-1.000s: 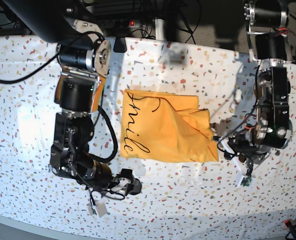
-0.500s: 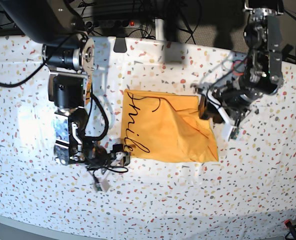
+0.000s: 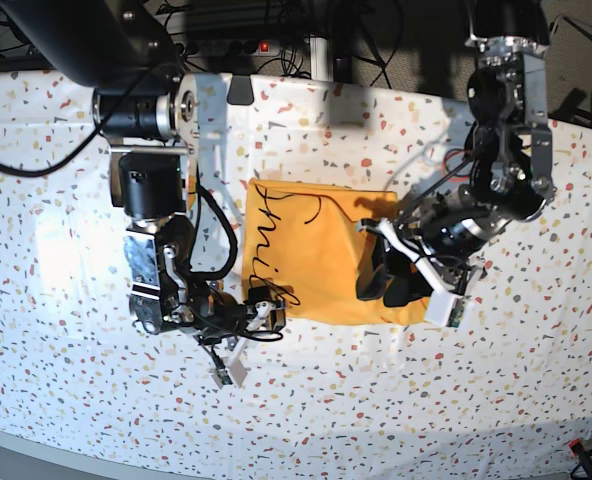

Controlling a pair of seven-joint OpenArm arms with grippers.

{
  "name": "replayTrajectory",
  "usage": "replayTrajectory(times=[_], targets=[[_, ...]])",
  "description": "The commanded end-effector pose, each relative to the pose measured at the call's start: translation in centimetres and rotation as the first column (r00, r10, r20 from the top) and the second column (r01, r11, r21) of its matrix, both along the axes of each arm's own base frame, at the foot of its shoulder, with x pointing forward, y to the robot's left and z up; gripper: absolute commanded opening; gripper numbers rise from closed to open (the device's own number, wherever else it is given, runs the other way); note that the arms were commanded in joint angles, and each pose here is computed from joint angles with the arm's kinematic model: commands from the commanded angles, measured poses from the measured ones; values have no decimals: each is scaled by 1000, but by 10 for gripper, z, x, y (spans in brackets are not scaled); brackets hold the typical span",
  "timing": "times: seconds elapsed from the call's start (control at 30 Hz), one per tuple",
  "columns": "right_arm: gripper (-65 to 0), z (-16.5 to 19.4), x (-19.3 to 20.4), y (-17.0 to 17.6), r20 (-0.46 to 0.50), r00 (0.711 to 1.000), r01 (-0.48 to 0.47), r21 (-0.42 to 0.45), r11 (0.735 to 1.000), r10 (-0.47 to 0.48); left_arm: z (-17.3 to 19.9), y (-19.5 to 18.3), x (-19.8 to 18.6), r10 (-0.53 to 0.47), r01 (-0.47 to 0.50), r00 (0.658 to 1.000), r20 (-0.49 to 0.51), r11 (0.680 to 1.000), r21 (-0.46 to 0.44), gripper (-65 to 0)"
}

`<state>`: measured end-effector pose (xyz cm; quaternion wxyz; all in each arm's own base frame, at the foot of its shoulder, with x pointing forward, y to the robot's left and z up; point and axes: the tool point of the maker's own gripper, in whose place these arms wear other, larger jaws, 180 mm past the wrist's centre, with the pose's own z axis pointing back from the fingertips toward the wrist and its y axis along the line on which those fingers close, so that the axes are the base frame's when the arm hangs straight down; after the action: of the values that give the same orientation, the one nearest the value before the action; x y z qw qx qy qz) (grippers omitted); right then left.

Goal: Fold the T-shirt properly
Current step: 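Grasp the bundle's edges with both grippers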

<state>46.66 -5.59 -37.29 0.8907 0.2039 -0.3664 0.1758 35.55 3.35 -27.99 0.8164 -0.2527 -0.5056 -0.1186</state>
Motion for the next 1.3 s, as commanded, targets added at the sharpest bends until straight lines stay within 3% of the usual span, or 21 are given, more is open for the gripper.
replayTrajectory(times=[0.0, 0.2, 0.27, 0.33, 0.4, 0.57, 0.77, 1.0, 1.1, 1.27], targets=[[-345, 28, 18, 2, 76, 997, 2, 36, 999, -4, 15, -4, 10, 2, -1, 999, 47, 1000, -28, -418], [-345, 44, 30, -44, 122, 986, 102, 84, 991, -112, 3, -34, 20, -32, 31, 999, -19, 996, -82, -418], [-345, 46, 32, -60, 121, 980, 146, 103, 984, -158, 0, -41, 28, 25, -30, 998, -56, 996, -86, -418], [-345, 48, 33, -75, 120, 972, 188, 123, 974, -202, -3, -49, 36, 75, -77, 995, -65, 997, -27, -418], [-345, 49, 33, -87, 110, 964, 224, 144, 964, -241, -8, -55, 44, 99, -94, 994, -47, 991, 91, -418], [-345, 53, 32, -107, 98, 948, 279, 200, 939, -302, -36, -36, 54, 210, -168, 976, -61, 898, 406, -418], [-345, 57, 33, -111, 103, 945, 283, 215, 935, -310, -72, 11, 40, 313, -154, 941, -128, 733, 663, -418], [-345, 61, 35, -110, 111, 942, 284, 245, 927, -317, -61, 52, 31, 417, -204, 899, -135, 670, 714, -418], [-345, 62, 35, -110, 116, 940, 285, 248, 926, -320, -52, 63, 27, 442, -232, 889, -118, 658, 716, -418], [-345, 65, 36, -107, 115, 939, 282, 272, 920, -323, -76, 79, 3, 454, -193, 877, -154, 629, 753, -418]])
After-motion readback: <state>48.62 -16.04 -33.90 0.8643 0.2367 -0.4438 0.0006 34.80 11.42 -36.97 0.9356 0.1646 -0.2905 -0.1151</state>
